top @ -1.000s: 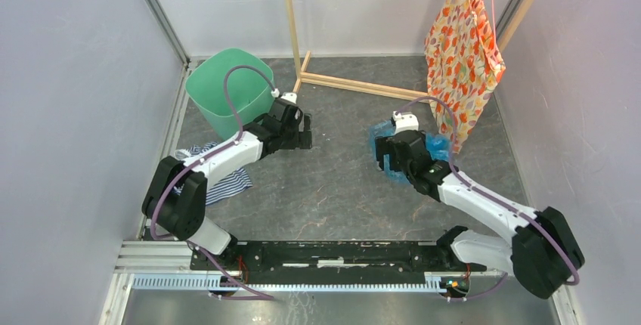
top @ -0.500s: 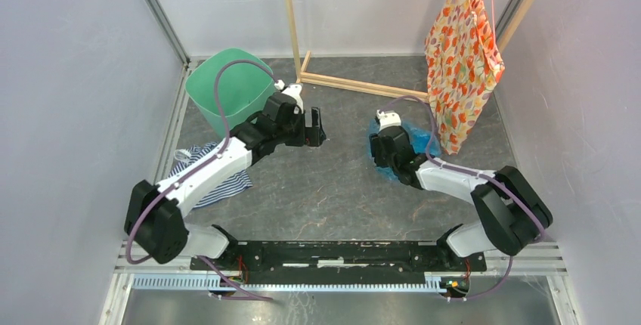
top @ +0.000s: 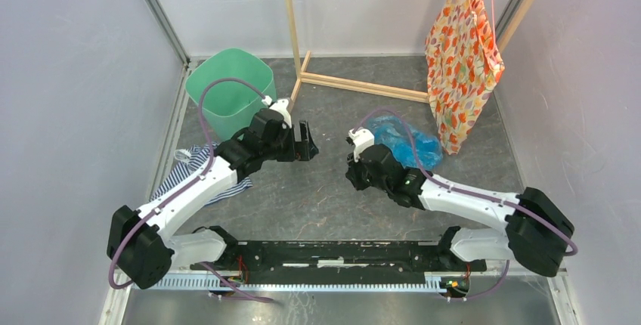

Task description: Put the trash bags into the trash bin

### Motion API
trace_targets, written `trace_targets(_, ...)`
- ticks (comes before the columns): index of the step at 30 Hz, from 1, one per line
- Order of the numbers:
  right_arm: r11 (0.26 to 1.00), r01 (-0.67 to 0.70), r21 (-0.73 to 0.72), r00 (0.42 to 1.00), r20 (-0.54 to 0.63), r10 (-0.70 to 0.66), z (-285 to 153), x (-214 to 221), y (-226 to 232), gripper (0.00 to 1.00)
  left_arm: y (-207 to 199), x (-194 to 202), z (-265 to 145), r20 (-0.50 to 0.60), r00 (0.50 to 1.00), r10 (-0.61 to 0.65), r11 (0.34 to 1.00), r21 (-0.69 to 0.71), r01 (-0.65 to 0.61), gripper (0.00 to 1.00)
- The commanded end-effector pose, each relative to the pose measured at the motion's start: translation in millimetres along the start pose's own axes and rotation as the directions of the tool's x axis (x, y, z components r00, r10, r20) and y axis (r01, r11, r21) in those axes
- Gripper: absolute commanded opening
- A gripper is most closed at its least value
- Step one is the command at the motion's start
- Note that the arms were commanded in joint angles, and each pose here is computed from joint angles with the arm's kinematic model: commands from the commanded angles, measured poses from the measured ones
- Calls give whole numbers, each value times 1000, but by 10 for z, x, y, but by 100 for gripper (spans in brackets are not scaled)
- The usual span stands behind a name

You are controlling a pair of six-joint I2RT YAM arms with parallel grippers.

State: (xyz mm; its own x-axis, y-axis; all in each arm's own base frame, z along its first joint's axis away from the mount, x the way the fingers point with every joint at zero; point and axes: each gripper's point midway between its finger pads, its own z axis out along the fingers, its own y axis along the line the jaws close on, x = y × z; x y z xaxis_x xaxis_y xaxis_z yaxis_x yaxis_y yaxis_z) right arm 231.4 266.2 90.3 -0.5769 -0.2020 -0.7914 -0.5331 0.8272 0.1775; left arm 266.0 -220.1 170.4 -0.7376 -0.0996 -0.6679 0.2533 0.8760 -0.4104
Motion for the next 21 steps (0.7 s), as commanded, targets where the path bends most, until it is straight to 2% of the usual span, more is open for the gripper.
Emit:
trace_targets(1,998,-17,61,1000,8,17,-177,-147,-51,32,-60,158,-24,-13,998,-68,996,55,69,93)
trace_targets(2,991,3,132,1000,24,-6,-198,-217,-184,48,-50,190,-25,-16,997,-74,996,56,75,93)
trace_targets(3,983,11,181,999,34,-17,-204,-274,-305,56,-39,213,-28,-15,997,-79,995,56,80,93)
trace_targets(5,974,3,225,997,73,-20,-166,-418,-470,65,-31,252,-53,-11,996,-86,994,64,86,94)
trace_targets(10,939,-107,327,988,143,63,-2,-572,-979,77,-2,308,-116,-15,997,-70,995,67,71,97)
trace_targets(13,931,-146,335,980,181,89,152,-642,-1117,84,37,371,-132,-30,998,-60,996,58,61,97)
trace_targets(18,933,-149,328,976,197,87,432,-782,-1163,85,66,371,-120,-21,998,-60,997,47,61,98)
trace_targets(21,928,-138,346,980,185,77,579,-821,-1206,82,112,353,-103,-7,998,-59,998,23,59,98)
